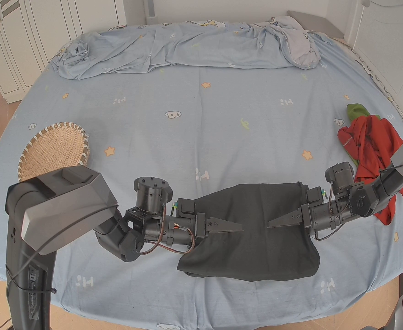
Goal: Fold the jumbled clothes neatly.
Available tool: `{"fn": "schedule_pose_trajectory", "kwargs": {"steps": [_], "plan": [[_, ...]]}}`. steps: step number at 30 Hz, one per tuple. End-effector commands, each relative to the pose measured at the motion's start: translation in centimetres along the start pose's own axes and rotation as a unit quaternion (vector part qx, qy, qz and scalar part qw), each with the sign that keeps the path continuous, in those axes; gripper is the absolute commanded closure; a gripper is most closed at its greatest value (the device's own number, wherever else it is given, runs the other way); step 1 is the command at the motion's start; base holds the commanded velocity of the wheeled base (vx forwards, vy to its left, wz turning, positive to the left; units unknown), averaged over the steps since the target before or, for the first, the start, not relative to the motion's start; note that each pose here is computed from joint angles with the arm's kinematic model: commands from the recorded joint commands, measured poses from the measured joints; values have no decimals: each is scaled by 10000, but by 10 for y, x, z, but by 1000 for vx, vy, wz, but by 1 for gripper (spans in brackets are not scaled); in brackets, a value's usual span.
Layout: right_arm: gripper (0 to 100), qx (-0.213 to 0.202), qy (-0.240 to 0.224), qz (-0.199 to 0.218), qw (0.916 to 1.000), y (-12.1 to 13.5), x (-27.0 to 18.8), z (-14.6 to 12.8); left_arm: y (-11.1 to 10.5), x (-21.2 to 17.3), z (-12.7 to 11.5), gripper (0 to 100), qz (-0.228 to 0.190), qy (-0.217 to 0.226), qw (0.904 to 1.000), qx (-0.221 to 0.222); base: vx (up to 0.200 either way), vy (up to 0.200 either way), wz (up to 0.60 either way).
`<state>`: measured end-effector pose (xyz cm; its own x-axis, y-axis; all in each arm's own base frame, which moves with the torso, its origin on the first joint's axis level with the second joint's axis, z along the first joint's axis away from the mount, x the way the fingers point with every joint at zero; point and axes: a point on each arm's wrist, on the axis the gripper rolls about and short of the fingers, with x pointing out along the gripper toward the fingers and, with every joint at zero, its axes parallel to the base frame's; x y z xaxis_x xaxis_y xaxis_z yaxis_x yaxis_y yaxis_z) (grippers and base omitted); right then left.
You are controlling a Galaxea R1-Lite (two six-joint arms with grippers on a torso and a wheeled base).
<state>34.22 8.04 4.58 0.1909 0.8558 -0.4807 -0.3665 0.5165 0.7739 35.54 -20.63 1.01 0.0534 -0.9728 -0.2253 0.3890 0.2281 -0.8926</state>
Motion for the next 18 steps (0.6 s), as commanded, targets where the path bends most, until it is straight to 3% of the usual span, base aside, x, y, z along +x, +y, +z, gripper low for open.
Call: {"fn": "schedule_pose_trajectory", "kwargs": {"steps": [1, 2, 11, 15, 18], "plan": [[0, 11, 35, 3, 10000, -1, 3, -1, 9, 7, 0, 0, 15, 32, 9999, -118, 0, 0, 0], [100, 19, 35, 3, 10000, -1, 3, 0, 10, 8, 1, 100, 14, 21, 9998, -189, 0, 0, 0], [100, 19, 33, -4, 10000, -3, 4, 1, 6, 5, 12, 100, -106, -176, 9998, -63, 0, 0, 0], [100, 12, 30, 4, 10000, -2, 4, 1, 0, 2, 12, 100, -155, -186, 9988, -435, 0, 0, 0], [100, -18, 23, 11, 10000, 0, 3, 2, -10, -4, 9, 100, -239, -162, 9985, -465, 0, 0, 0]]}}
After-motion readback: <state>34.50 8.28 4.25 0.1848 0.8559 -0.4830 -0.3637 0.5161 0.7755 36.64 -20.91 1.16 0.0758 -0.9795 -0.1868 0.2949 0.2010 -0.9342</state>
